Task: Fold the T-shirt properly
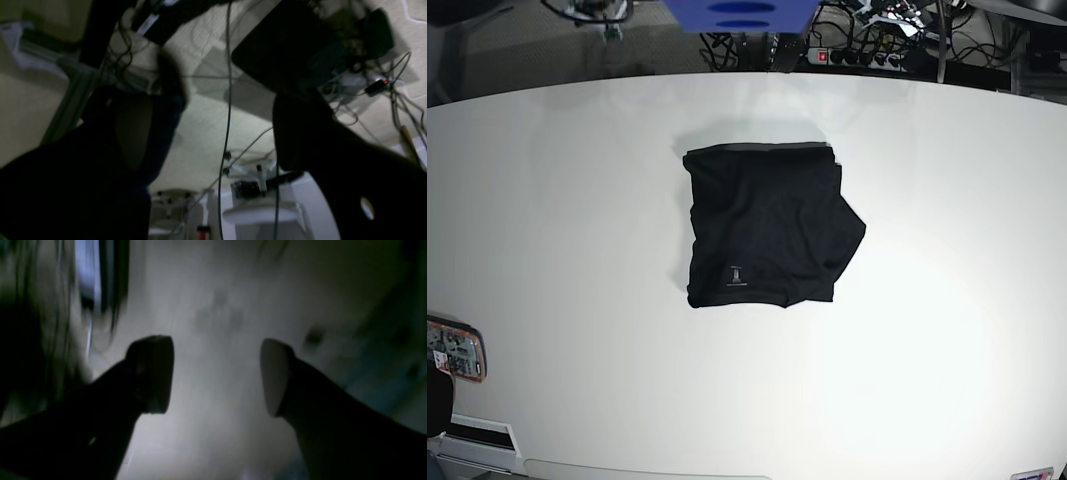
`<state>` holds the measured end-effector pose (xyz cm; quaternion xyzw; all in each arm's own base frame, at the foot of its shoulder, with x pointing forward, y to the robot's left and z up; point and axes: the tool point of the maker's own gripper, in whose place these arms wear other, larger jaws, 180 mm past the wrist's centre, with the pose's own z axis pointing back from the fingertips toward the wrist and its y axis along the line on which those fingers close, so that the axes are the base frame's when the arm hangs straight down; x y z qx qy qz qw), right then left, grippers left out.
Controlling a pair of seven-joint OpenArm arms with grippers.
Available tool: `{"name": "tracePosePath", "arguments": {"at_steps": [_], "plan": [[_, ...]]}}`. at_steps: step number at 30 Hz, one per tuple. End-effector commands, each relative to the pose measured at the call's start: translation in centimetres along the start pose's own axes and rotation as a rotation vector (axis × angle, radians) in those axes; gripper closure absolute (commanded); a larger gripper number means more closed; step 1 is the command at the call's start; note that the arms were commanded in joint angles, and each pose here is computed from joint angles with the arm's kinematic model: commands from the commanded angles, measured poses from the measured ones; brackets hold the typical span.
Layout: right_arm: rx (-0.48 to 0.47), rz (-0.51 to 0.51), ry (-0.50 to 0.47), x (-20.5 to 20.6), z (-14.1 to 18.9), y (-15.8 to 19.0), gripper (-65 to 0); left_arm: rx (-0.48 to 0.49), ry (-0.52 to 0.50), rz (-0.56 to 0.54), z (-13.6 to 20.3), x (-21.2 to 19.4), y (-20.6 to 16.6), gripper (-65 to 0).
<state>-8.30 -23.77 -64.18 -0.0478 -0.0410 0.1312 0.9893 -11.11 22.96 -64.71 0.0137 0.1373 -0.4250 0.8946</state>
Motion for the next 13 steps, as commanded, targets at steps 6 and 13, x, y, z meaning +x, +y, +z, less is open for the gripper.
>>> {"name": "tracePosePath", "arguments": {"at_steps": [6, 13], "plan": [[0.010, 0.006, 0.098, -4.4, 1.0, 0.1, -38.9, -0.002, 0.035, -0.008, 0.0, -1.9, 0.2, -54.4], [0.010, 0.008, 0.096, -4.3, 1.0, 0.1, -38.9, 0.020, 0.019, -0.002, 0.1, -0.8, 1.7, -54.4]]}}
